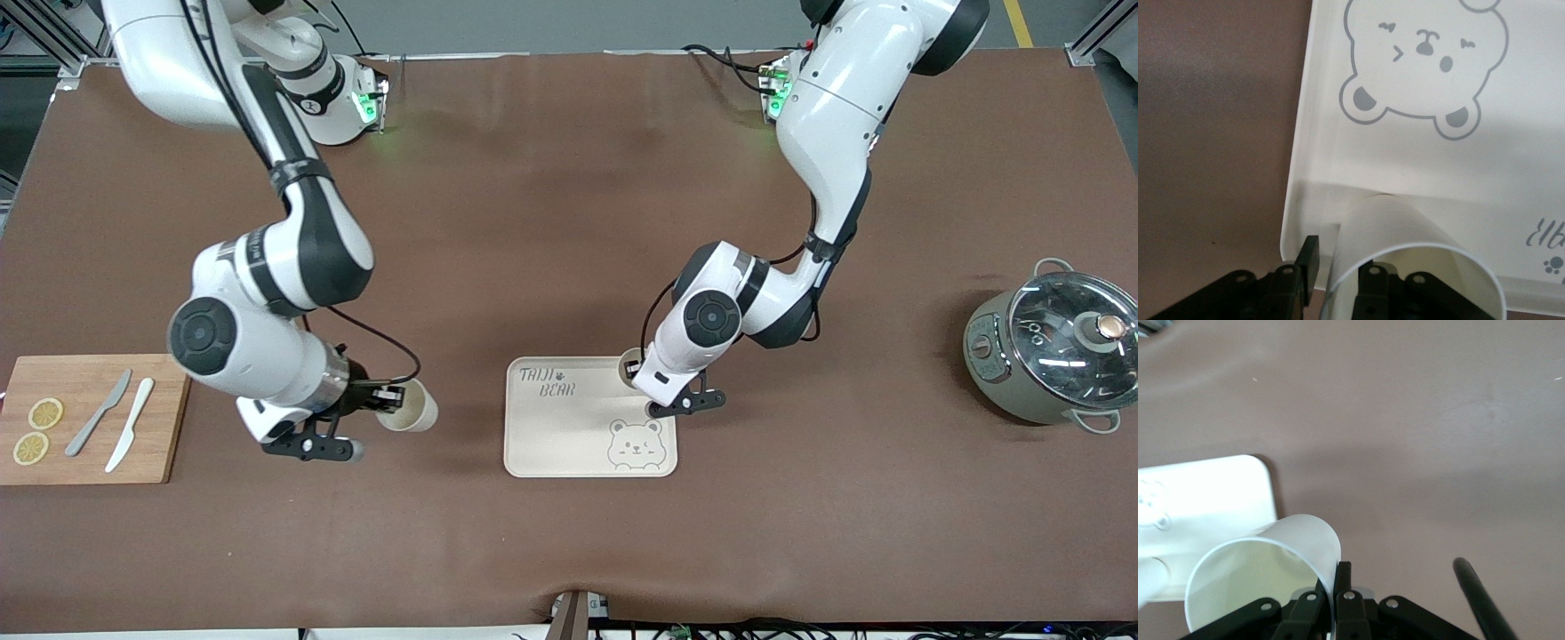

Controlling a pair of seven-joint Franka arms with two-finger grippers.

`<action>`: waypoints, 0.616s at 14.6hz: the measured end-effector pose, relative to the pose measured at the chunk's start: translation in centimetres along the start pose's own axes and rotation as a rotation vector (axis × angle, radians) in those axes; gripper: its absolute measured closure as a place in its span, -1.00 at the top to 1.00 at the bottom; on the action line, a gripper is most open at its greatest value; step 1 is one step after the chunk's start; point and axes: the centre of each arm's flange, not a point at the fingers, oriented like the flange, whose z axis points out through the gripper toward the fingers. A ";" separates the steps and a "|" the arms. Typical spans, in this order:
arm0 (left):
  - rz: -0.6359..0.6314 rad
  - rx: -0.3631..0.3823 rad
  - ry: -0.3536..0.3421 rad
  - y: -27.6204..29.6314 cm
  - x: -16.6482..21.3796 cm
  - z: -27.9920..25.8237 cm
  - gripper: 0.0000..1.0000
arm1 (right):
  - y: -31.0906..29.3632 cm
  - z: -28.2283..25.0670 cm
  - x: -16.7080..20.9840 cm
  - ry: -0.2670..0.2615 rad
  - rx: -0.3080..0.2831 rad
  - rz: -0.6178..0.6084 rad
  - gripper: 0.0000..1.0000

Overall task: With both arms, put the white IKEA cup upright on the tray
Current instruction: 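Lower the cup onto the tray while the right gripper carries its cup over, then open the left gripper and withdraw while the right gripper lowers its cup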

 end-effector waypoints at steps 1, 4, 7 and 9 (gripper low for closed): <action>-0.023 0.001 0.005 0.2 -0.1 -0.1 -0.07 | -1.2 0.4 -0.4 0.014 0.008 0.028 -0.92; -0.086 -0.004 0.015 0.6 0.0 -0.6 0.46 | -4.4 2.5 -1.5 0.043 0.027 0.084 -0.92; -0.096 0.010 0.007 0.6 0.2 -2.1 1.00 | -7.0 5.0 -2.4 0.052 0.037 0.129 -0.92; -0.099 0.024 -0.001 0.4 0.3 -3.8 1.00 | -8.8 6.3 -2.9 0.061 0.048 0.154 -0.92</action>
